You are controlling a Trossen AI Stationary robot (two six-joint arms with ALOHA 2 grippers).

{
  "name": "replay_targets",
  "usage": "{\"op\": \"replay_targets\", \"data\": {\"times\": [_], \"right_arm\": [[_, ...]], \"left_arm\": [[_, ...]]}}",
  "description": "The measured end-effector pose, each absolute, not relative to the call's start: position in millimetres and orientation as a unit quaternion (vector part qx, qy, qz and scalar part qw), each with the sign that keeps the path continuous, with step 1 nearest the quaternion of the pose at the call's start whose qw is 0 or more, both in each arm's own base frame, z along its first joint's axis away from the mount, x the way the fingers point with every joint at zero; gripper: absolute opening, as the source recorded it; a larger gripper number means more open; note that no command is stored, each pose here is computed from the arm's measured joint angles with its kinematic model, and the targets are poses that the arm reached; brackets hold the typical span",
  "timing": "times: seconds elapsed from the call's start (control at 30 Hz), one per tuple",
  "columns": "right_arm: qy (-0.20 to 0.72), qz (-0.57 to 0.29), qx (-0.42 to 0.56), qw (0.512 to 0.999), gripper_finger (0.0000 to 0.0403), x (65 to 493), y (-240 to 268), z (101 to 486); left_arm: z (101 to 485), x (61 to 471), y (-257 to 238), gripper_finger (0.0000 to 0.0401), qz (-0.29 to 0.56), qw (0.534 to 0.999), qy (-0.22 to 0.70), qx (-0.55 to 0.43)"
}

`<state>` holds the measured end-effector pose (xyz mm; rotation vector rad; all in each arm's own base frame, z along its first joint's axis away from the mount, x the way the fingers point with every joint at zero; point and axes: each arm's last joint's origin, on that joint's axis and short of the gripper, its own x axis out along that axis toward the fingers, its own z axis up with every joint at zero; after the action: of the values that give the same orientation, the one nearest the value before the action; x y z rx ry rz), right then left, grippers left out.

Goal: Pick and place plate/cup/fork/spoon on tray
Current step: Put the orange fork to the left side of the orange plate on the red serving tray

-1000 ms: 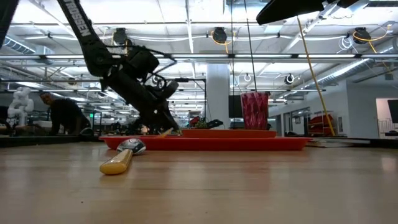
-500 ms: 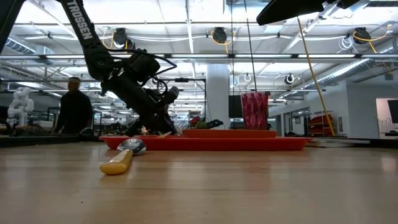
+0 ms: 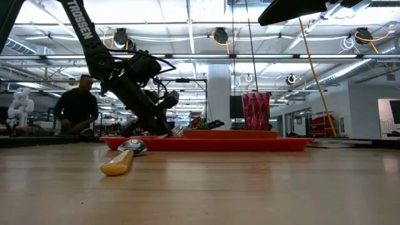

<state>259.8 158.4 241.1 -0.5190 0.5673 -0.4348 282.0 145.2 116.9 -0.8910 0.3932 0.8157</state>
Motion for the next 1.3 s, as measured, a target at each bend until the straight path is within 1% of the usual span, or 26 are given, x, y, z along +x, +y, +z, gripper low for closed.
{"op": "replay_targets", "data": {"times": [0.1, 0.33, 0.4, 0.5, 0.57, 0.63, 0.77, 0.87, 1.07, 1.13, 1.2, 1.3], "right_arm": [[0.280, -0.198, -0.247, 0.906, 0.0086, 260, 159, 241], [0.281, -0.197, -0.246, 0.906, 0.0086, 260, 159, 240], [0.281, -0.197, -0.246, 0.906, 0.0086, 260, 159, 240], [0.281, -0.197, -0.246, 0.906, 0.0086, 260, 159, 240], [0.281, -0.196, -0.246, 0.906, 0.0086, 260, 159, 240], [0.282, -0.197, -0.245, 0.907, 0.0086, 260, 159, 240], [0.283, -0.197, -0.246, 0.906, 0.0086, 259, 159, 240], [0.283, -0.197, -0.247, 0.906, 0.0086, 259, 159, 240], [0.283, -0.197, -0.249, 0.905, 0.0086, 259, 159, 240], [0.284, -0.197, -0.249, 0.905, 0.0086, 259, 159, 240], [0.284, -0.196, -0.251, 0.904, 0.0086, 259, 159, 240], [0.284, -0.196, -0.252, 0.904, 0.0086, 259, 159, 240]], "left_arm": [[116, 281, 145, 0.0048, 0.389, 0.802, 0.188, -0.412], [116, 281, 145, 0.0113, 0.387, 0.806, 0.191, -0.405], [121, 280, 144, 0.0124, 0.364, 0.813, 0.200, -0.408], [136, 279, 139, 0.0128, 0.341, 0.830, 0.205, -0.391], [145, 272, 133, 0.0125, 0.342, 0.831, 0.233, -0.372], [157, 269, 126, 0.0117, 0.346, 0.840, 0.235, -0.345], [170, 261, 111, 0.0090, 0.369, 0.843, 0.262, -0.292], [163, 257, 104, 0.0067, 0.373, 0.831, 0.313, -0.267], [149, 258, 94, 0.0024, 0.361, 0.822, 0.371, -0.237], [146, 260, 92, 0.0010, 0.365, 0.821, 0.376, -0.226], [140, 259, 91, 0.0004, 0.366, 0.813, 0.397, -0.218], [133, 260, 89, 0.0011, 0.355, 0.808, 0.414, -0.221]]}}
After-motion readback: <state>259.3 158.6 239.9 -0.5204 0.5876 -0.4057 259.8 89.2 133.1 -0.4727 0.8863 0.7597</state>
